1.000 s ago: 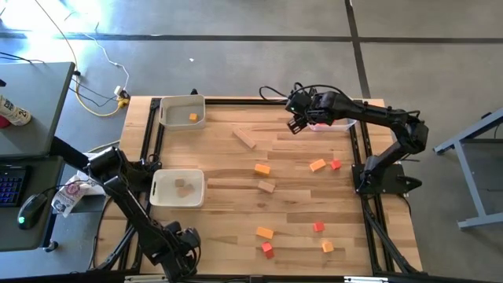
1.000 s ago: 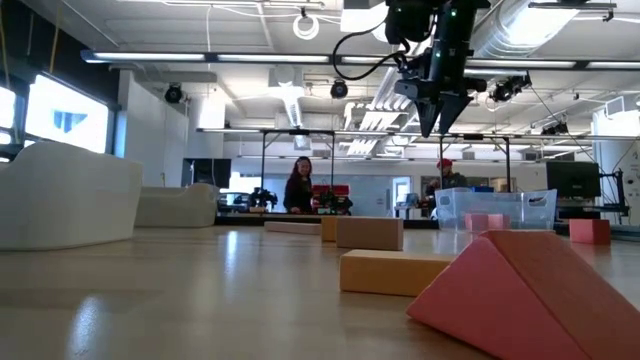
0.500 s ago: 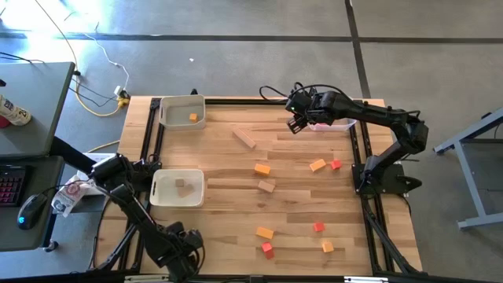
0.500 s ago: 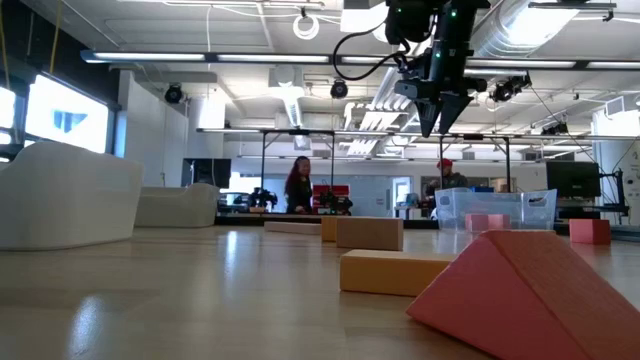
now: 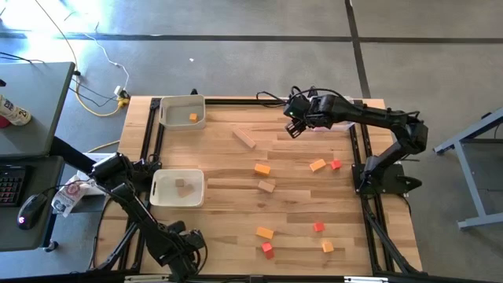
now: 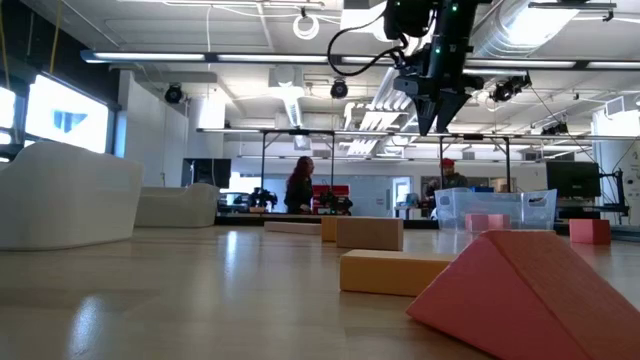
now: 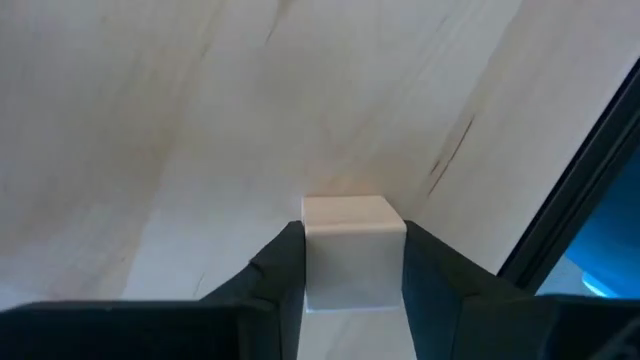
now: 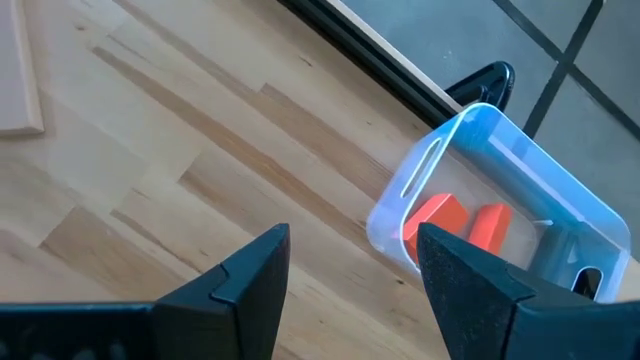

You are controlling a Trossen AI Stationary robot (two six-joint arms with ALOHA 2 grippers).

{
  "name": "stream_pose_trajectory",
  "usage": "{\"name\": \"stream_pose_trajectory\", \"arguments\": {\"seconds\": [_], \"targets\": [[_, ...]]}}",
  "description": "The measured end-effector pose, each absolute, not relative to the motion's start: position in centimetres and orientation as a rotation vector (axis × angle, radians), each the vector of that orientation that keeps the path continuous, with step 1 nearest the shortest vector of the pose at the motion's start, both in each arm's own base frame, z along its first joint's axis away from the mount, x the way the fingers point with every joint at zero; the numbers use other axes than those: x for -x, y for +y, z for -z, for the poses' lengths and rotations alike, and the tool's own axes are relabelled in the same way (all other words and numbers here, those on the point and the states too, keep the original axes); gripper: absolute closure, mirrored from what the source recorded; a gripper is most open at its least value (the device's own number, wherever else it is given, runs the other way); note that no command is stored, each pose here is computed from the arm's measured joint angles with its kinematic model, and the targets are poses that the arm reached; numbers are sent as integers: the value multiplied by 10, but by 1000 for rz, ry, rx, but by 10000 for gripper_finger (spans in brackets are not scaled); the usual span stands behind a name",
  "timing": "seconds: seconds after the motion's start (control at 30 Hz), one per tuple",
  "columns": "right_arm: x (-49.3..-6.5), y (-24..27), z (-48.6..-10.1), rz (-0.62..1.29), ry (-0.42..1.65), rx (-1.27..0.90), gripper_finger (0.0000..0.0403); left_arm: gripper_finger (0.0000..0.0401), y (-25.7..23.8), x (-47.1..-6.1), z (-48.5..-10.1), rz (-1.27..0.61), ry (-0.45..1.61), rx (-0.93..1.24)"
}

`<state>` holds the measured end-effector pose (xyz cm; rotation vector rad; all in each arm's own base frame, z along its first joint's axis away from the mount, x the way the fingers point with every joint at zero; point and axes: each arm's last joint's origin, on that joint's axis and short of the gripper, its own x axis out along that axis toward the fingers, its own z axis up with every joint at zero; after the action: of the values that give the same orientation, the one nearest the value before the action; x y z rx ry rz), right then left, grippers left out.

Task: Sort & place blocks by color
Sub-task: Put the brown block into the white bin

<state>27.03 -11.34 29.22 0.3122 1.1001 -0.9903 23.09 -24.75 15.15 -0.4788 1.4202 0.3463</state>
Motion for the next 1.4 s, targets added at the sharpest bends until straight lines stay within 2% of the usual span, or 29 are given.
{"name": "stream_pose_trajectory", "arguments": {"seconds": [0.27, 0.5, 0.67, 1.07, 1.27, 1.4], "targets": [[-276, -97, -292, 904, 1132, -237, 197, 296, -237, -234, -168, -323, 1372, 450], [-278, -78, -290, 792, 1207, -170, 197, 292, -209, -228, -197, -427, 1321, 403], [-276, -68, -288, 703, 1277, -211, 197, 293, -188, -223, -219, -477, 1272, 360], [-280, -51, -288, 563, 1288, -247, 197, 291, -127, -203, -266, -664, 1188, 268], [-282, -43, -288, 539, 1282, -233, 197, 293, -103, -194, -279, -743, 1173, 226], [-283, -38, -288, 509, 1287, -235, 197, 292, -90, -192, -275, -757, 1196, 220]]}}
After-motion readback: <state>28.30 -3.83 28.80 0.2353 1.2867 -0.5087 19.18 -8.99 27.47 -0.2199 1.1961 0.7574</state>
